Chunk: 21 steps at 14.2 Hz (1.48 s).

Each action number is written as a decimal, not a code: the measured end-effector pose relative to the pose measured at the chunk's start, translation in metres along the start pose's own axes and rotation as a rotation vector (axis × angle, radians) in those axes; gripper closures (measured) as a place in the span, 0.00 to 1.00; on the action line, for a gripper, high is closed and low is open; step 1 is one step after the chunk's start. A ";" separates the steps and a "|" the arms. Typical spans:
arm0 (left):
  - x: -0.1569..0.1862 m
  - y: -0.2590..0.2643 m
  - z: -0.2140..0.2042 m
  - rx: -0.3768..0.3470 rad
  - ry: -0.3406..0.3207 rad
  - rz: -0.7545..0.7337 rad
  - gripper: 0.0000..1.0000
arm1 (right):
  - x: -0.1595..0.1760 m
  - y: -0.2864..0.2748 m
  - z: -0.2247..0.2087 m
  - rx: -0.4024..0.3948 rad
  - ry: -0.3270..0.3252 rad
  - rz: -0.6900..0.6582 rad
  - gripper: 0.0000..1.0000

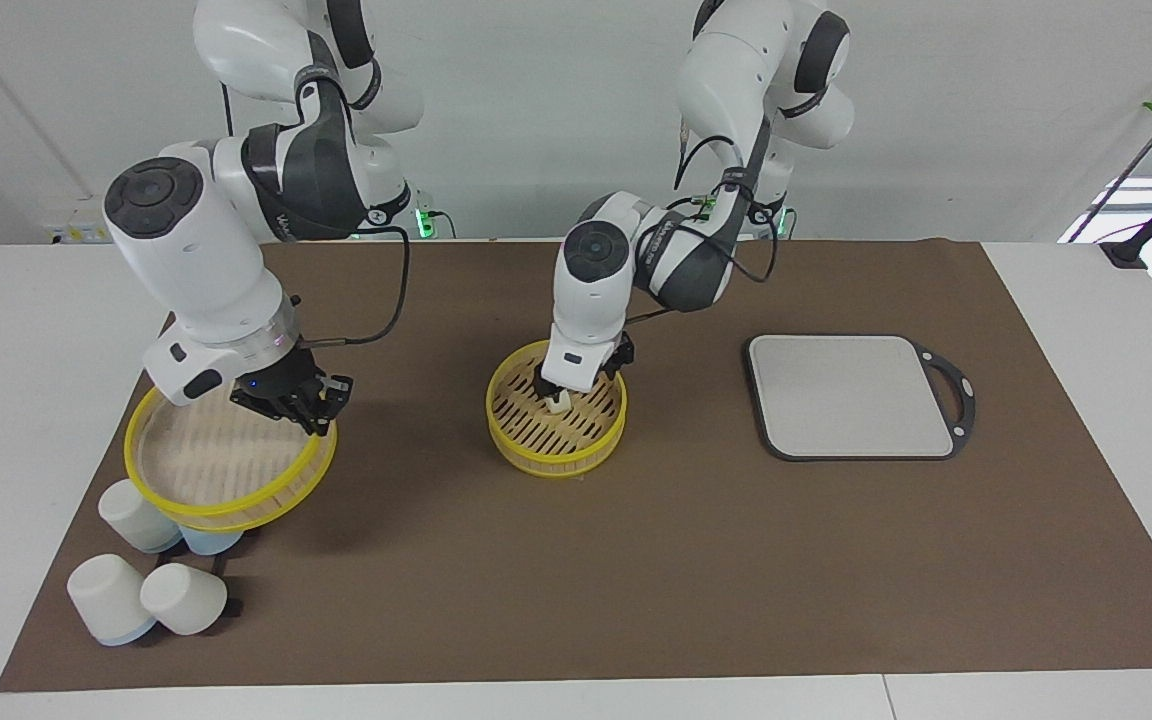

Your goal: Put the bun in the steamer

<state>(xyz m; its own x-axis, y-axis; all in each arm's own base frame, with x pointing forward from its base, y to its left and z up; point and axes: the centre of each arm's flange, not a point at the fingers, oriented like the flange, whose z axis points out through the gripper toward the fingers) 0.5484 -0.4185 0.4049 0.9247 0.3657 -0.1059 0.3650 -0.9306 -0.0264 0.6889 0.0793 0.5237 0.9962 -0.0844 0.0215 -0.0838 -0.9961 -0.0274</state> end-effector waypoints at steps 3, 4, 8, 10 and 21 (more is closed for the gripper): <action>0.062 -0.085 -0.077 -0.022 0.005 -0.082 0.00 | -0.009 -0.052 0.004 0.023 0.023 0.066 0.92; 0.081 -0.116 -0.094 -0.028 0.004 -0.081 0.00 | -0.017 -0.083 0.007 0.029 0.027 0.088 0.92; 0.146 -0.221 -0.127 -0.058 0.014 -0.064 0.00 | -0.072 -0.214 0.034 0.026 -0.005 0.153 0.92; 0.166 -0.267 -0.134 -0.065 0.014 -0.023 0.00 | -0.093 -0.259 0.058 0.022 -0.016 0.187 0.92; 0.180 -0.396 -0.163 0.001 -0.034 0.265 0.00 | -0.135 -0.342 0.110 0.031 -0.014 0.197 0.92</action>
<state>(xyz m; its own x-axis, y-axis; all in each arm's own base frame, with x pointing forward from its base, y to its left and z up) 0.5883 0.0180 0.5581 0.9837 0.1090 -0.1428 0.1109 -0.9938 0.0057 0.5856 0.4342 0.4200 0.9608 -0.2771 -0.0014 -0.2767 -0.9591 -0.0604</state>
